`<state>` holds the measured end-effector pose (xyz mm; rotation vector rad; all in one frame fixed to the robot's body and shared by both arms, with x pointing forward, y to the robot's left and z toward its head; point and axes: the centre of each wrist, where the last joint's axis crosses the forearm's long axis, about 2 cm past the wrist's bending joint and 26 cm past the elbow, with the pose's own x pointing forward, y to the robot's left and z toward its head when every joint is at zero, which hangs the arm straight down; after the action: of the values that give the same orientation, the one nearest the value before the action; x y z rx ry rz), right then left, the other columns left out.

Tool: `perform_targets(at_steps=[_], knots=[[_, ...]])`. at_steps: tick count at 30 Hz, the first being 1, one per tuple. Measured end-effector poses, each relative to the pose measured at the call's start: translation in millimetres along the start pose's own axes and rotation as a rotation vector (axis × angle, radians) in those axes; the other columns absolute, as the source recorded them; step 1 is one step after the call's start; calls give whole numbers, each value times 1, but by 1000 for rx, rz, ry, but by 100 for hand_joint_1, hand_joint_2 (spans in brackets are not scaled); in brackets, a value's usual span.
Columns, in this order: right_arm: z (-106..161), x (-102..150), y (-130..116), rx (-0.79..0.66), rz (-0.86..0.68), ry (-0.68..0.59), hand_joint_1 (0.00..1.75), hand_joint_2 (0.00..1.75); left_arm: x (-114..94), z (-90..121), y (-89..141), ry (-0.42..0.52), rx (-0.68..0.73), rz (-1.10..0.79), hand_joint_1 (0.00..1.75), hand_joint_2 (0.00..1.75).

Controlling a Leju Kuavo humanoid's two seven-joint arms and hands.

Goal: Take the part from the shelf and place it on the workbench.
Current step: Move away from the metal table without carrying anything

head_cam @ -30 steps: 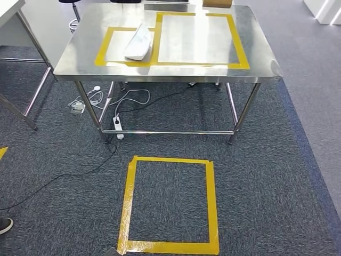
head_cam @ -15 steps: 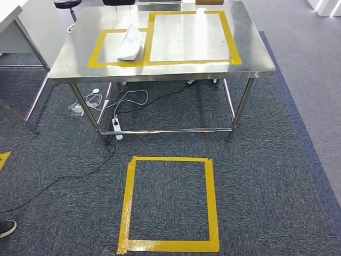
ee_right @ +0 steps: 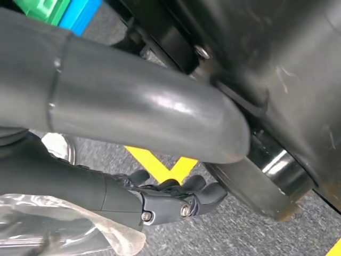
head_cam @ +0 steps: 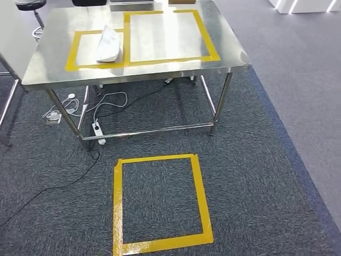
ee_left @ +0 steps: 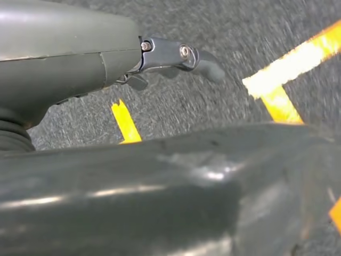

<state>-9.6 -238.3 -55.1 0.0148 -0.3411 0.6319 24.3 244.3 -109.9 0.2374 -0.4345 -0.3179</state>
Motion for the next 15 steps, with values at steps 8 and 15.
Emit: perform_targets(at_steps=[8, 15], knots=[[-3, 0, -1, 28, 8, -9, 0, 0, 2, -1, 0, -3, 6, 8, 0, 0], [-3, -2, -2, 21, -23, 7, 0, 0, 2, -2, 2, -6, 4, -3, 0, 0]])
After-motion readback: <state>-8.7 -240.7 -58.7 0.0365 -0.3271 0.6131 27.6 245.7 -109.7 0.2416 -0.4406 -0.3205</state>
